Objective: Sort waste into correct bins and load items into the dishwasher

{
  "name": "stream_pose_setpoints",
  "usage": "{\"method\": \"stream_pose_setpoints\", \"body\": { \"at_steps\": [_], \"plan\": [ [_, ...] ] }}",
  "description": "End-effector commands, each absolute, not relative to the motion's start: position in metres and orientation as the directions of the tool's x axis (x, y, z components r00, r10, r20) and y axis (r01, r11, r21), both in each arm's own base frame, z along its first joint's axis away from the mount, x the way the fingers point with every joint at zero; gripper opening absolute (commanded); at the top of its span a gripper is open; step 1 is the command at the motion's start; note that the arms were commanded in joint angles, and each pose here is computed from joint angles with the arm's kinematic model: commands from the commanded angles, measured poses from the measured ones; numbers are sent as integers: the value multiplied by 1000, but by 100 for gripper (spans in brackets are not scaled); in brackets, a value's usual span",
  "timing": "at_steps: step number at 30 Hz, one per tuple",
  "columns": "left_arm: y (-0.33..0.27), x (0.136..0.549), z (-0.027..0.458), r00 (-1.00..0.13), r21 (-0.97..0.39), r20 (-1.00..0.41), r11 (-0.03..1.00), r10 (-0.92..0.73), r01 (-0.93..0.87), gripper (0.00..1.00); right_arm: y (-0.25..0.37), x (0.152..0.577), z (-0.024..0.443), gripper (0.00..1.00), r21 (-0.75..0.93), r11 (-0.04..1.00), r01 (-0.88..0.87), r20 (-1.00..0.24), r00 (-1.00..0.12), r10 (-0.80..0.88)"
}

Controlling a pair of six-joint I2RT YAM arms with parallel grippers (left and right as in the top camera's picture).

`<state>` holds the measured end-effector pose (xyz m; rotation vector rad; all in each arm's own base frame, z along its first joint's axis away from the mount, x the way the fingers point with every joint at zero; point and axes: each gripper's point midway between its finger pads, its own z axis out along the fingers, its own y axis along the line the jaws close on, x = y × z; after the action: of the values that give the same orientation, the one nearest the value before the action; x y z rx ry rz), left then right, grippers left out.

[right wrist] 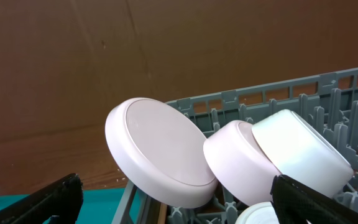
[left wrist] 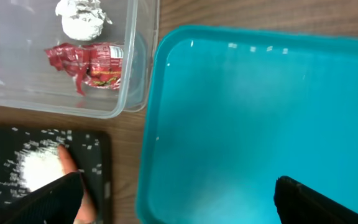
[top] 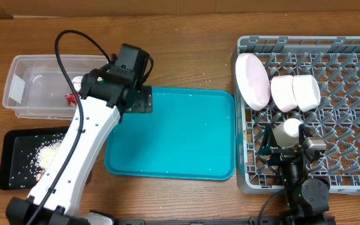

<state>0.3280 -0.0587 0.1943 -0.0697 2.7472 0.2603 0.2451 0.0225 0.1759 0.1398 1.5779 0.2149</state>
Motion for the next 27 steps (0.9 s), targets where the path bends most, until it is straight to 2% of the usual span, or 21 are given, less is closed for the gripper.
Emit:
{"method": "stream_pose_setpoints", "body": {
  "at_steps": [1,4,10,18,27],
  "plan": [
    [-46,307,235,-876,213,-466,977,124,24,100,22,245,174,100,231,972,-45,-973,-15,231],
    [-41,309,275,-749,119,-661,993,58,-28,100,22,245,174,100,231,972,-45,-973,-15,231],
    [-20,294,307,-456,-8,-890,1000,-2,13,100,22,245,174,100,231,972,-45,-973,-15,231],
    [1,242,266,-232,-38,-972,999,-46,-36,100,22,245,174,100,231,972,-45,-973,-15,231],
    [2,220,236,-120,-47,-992,998,-50,-31,100,22,245,174,100,231,972,-45,-973,-15,231]
  ]
}}
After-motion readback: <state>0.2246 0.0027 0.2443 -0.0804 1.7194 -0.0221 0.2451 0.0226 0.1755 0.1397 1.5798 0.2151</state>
